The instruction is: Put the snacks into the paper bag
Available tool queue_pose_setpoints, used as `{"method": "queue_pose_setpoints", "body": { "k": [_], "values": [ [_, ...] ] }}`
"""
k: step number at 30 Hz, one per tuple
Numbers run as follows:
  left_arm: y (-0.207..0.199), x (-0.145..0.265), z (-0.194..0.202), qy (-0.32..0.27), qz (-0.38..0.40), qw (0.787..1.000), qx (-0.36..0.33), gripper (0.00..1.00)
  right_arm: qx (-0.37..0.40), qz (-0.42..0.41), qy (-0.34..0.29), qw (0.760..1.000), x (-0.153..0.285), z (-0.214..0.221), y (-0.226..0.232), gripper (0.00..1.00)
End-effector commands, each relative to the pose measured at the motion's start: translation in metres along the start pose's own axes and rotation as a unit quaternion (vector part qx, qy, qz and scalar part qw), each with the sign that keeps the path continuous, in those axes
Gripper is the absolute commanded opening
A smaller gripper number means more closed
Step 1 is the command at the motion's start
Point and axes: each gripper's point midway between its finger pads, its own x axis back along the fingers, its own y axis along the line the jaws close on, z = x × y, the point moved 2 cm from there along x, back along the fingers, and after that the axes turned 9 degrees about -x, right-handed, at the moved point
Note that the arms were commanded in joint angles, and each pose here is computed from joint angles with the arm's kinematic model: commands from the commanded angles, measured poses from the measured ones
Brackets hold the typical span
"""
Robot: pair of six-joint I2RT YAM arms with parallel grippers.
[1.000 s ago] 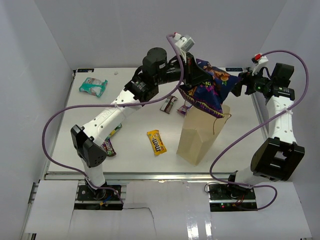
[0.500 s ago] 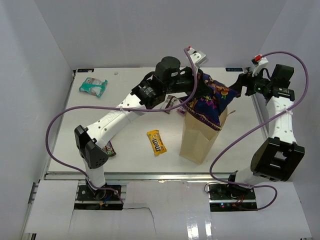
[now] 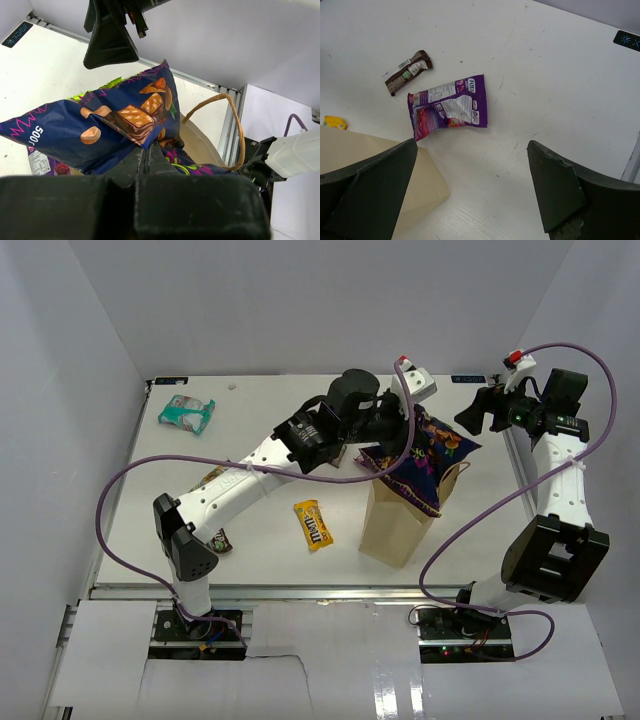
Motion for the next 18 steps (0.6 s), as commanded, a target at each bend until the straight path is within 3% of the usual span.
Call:
{"method": "queue_pose_setpoints", "body": {
  "k": [1,4,7,11,14,18],
  "values": [
    [-0.0025,0.0265,-0.0688,-0.098,-0.023,0.993,-0.055,0.01,0.018,0.0,-0.018,1.0,0.0065,-0.0091,0.0037,0.96],
    [-0.0036,0.0235,-0.0645,-0.091,-0.025,0.993,-0.07,0.04,0.018,-0.001,-0.017,1.0,0.0063,-0.0085,0.0036,0.96],
    [-0.0036,0.021,-0.0614,-0.087,-0.029,0.993,-0.071,0.17,0.017,-0.001,-0.017,1.0,0.0065,-0.008,0.0035,0.96],
    [-0.0003,0.0219,-0.0605,-0.084,-0.043,0.993,-0.071,0.48,0.016,-0.004,-0.017,1.0,0.0061,-0.0077,0.0039,0.96],
    [0.0006,0.0235,-0.0621,-0.086,-0.051,0.992,-0.073,0.61,0.015,-0.011,-0.017,1.0,0.0055,-0.0068,0.0056,0.96],
    [0.0016,0.023,-0.0608,-0.083,-0.055,0.992,-0.073,0.66,0.017,-0.022,-0.015,1.0,0.005,-0.0047,0.0086,0.96]
  ]
}}
